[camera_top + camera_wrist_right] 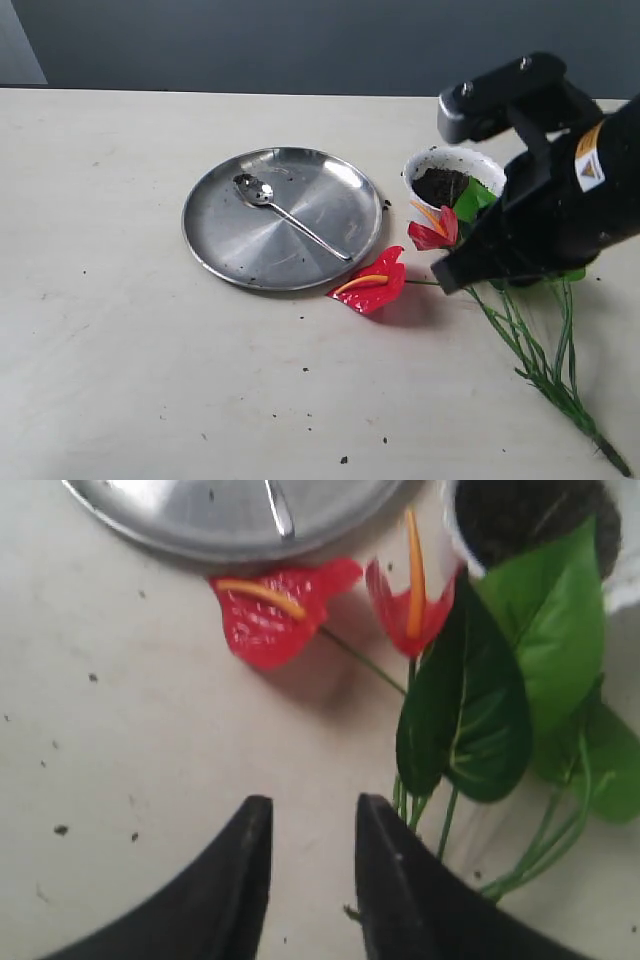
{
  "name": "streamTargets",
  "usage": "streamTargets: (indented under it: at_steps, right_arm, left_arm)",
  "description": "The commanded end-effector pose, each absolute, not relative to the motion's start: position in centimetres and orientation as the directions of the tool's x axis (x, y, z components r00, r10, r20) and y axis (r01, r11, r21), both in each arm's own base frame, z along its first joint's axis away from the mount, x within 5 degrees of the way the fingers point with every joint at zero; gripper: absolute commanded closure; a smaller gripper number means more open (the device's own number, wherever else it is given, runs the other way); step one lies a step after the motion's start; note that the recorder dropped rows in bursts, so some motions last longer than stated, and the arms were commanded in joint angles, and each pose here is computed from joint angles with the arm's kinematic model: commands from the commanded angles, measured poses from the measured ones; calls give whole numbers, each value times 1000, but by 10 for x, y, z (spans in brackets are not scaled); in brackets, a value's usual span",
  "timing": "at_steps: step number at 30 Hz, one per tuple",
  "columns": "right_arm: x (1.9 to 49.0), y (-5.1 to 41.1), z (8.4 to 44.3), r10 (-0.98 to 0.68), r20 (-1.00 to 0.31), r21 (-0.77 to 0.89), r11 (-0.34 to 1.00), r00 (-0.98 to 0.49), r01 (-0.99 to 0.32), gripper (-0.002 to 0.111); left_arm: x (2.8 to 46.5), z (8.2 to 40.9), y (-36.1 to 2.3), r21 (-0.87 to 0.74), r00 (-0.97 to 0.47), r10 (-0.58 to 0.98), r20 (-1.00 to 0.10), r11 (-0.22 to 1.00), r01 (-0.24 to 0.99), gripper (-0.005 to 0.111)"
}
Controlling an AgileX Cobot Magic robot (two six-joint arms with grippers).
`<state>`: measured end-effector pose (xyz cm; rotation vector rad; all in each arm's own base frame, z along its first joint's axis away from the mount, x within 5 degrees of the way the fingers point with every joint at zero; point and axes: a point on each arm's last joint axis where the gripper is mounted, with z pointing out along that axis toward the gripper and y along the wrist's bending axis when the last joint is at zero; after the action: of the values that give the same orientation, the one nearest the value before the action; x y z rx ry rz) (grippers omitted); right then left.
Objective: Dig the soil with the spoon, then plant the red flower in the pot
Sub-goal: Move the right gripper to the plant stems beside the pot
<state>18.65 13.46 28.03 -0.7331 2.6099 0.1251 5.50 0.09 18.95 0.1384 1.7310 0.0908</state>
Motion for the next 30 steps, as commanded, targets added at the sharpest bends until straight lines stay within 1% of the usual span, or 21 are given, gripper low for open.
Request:
streamTargets:
  at_steps: [1, 2, 4, 11, 15, 18, 23, 30]
  right_arm:
    - [176, 124, 251, -482, -336, -43, 866, -809, -498, 65]
    - [173, 122, 245, -482, -320, -44, 868, -816, -495, 61]
    - [169, 119, 237, -477, -290, -41, 872, -829, -487, 58]
    - [160, 113, 213, -465, -276, -33, 879, -841, -475, 58]
    - [158, 104, 205, -442, -257, -89, 897, -859, -434, 58]
    - [162, 100, 206, -427, -284, -143, 904, -859, -402, 58]
    - [167, 105, 204, -423, -350, -122, 905, -836, -407, 58]
    - [172, 109, 181, -430, -303, -125, 903, -850, -412, 58]
  left_arm:
    - [55, 191, 1, 135, -155, 140, -978, 990, 44, 105]
    - [55, 191, 1, 135, -155, 140, -978, 990, 44, 105]
    - [55, 191, 1, 135, -155, 140, -978, 990, 44, 105]
    - [55, 191, 1, 135, -155, 140, -978, 990, 44, 105]
    - [55, 191, 1, 135, -155, 140, -978, 990, 44, 105]
    - [55, 191, 1, 135, -155, 140, -978, 990, 44, 105]
    - [55, 191, 1, 135, -155, 140, -978, 990, 44, 105]
    - [55, 191, 1, 135, -155, 140, -978, 990, 44, 105]
